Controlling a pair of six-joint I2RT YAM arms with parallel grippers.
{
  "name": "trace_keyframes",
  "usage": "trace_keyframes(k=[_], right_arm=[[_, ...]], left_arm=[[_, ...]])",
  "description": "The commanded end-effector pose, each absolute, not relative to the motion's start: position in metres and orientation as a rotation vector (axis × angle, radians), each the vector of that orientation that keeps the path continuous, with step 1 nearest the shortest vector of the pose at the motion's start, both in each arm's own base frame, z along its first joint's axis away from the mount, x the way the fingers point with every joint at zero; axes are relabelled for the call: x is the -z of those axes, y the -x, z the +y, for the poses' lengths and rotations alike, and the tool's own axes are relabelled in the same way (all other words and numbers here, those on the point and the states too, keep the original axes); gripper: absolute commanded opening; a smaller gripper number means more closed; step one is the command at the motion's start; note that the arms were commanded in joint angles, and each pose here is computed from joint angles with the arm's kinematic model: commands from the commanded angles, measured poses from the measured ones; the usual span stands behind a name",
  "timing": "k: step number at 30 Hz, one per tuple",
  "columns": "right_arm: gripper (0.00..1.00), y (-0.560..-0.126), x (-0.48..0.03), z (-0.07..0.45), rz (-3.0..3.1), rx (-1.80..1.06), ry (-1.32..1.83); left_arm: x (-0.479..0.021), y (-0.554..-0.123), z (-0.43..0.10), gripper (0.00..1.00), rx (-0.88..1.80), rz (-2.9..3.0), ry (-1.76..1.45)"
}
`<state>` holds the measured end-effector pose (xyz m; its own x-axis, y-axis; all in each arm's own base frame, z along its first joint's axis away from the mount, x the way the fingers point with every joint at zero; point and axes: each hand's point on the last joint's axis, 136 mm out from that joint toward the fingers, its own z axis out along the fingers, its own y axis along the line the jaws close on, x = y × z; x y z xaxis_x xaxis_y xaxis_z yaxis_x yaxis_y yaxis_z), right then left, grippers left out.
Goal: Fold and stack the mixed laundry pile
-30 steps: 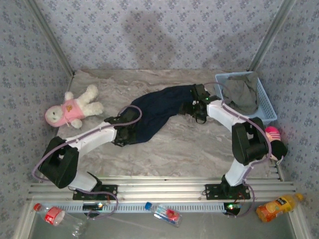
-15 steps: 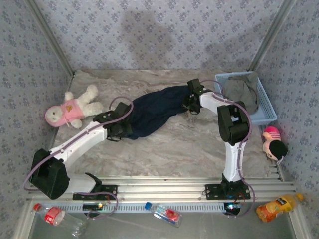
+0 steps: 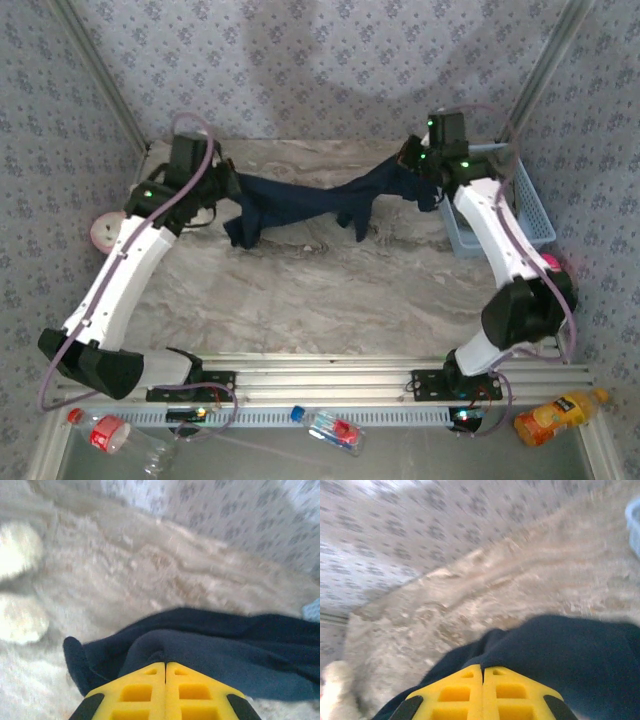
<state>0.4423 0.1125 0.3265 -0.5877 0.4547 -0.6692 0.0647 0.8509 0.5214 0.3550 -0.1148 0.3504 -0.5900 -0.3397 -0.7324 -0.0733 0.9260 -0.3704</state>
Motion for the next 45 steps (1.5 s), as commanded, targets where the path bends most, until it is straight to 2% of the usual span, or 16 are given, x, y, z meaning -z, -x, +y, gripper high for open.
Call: trace_keyframes(k=[1,5,8,12,16,17,18,19,21,23,25,30,35,45], right_arm=[[0.00,-0.405,-0.380,0.098,2.098,-0.521,-0.309],[0.00,-0.383,-0.430,0.088,2.008,-0.521,-0.300],[0.00,-0.388,-0.427,0.086,2.024,-0.509,-0.303],[0.00,-0.426,-0.370,0.089,2.137,-0.510,-0.343],[0.00,-0.482,-0.274,0.099,2.269,-0.557,-0.404],[0.05,-0.492,-0.255,0.102,2.290,-0.574,-0.407],[0.26,-0.506,-0.226,0.106,2.337,-0.596,-0.418],[0.41,-0.515,-0.204,0.110,2.385,-0.615,-0.421],[0.56,-0.521,-0.178,0.111,2.459,-0.581,-0.406],[0.64,-0.514,-0.171,0.112,2.479,-0.551,-0.388],[0.68,-0.495,-0.167,0.110,2.506,-0.513,-0.389],[0.68,-0.435,-0.149,0.097,2.581,-0.382,-0.333],[0.67,-0.383,-0.102,0.075,2.677,-0.300,-0.415],[0.60,-0.368,-0.034,0.068,2.799,-0.244,-0.433]], left_arm=[[-0.408,-0.351,-0.122,0.00,0.465,2.075,0.147],[-0.448,-0.352,-0.127,0.00,0.506,1.980,0.090],[-0.447,-0.359,-0.123,0.00,0.481,1.966,0.119],[-0.387,-0.375,-0.118,0.00,0.408,2.074,0.182],[-0.292,-0.382,-0.119,0.00,0.388,2.237,0.289],[-0.275,-0.382,-0.121,0.00,0.391,2.270,0.306],[-0.247,-0.381,-0.123,0.00,0.393,2.324,0.328],[-0.225,-0.379,-0.124,0.00,0.394,2.375,0.357],[-0.190,-0.374,-0.127,0.00,0.389,2.467,0.391],[-0.167,-0.367,-0.127,0.00,0.376,2.537,0.429],[-0.156,-0.363,-0.126,0.00,0.366,2.568,0.450],[-0.144,-0.358,-0.124,0.00,0.343,2.601,0.461],[-0.129,-0.357,-0.125,0.00,0.325,2.648,0.476],[-0.109,-0.348,-0.126,0.00,0.317,2.707,0.497]])
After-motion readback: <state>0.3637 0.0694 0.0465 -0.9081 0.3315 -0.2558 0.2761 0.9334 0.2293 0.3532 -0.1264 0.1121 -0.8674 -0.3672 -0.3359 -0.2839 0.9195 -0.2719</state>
